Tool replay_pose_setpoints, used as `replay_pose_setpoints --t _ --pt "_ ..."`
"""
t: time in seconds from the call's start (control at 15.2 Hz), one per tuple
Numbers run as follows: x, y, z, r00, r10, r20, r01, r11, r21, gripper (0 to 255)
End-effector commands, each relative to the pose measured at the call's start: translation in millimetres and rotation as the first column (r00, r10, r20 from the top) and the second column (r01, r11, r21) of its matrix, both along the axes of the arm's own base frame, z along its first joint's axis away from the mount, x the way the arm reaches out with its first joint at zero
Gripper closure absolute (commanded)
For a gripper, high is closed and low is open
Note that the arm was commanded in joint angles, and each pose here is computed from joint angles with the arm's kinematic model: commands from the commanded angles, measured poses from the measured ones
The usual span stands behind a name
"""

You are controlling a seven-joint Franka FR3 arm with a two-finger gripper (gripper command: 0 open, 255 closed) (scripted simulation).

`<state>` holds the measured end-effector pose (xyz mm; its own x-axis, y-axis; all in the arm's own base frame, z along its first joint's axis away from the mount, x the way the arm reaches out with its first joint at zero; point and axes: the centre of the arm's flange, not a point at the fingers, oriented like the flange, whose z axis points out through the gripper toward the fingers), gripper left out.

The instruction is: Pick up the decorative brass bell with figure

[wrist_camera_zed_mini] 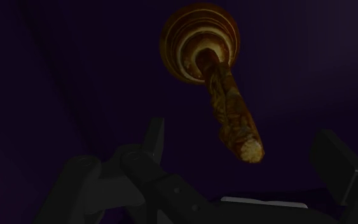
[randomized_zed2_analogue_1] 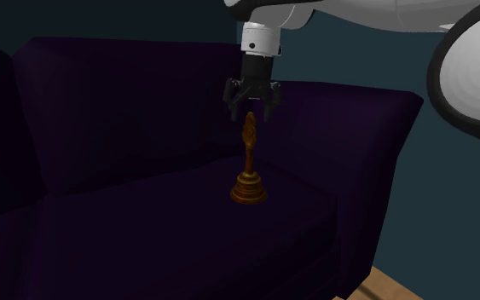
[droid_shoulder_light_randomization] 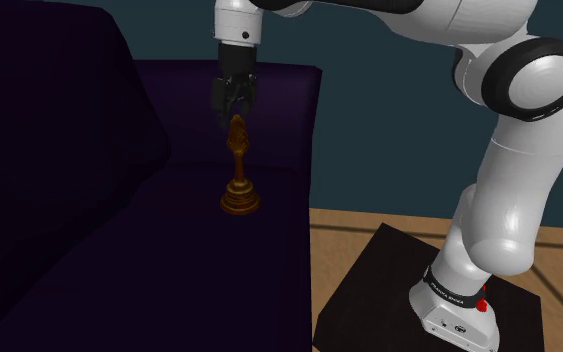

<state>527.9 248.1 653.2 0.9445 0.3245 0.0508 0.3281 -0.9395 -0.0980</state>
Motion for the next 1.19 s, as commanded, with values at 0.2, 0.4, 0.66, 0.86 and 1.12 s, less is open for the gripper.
replay_pose_setpoints --t 0.2,0.4,0.66,0.86,1.12 --pt "0 0 -3 1.000 0.000 0.001 0.000 1.000 0.000 255" --pt "0 0 -3 1.000 0.000 0.000 0.000 1.000 0.000 255" --pt "0 0 -4 1.000 0.000 0.000 0.000 1.000 0.000 255" --pt "0 0 12 1.000 0.000 0.000 0.000 1.000 0.000 255" --pt "0 0 33 1.000 0.000 0.000 0.000 1.000 0.000 255"
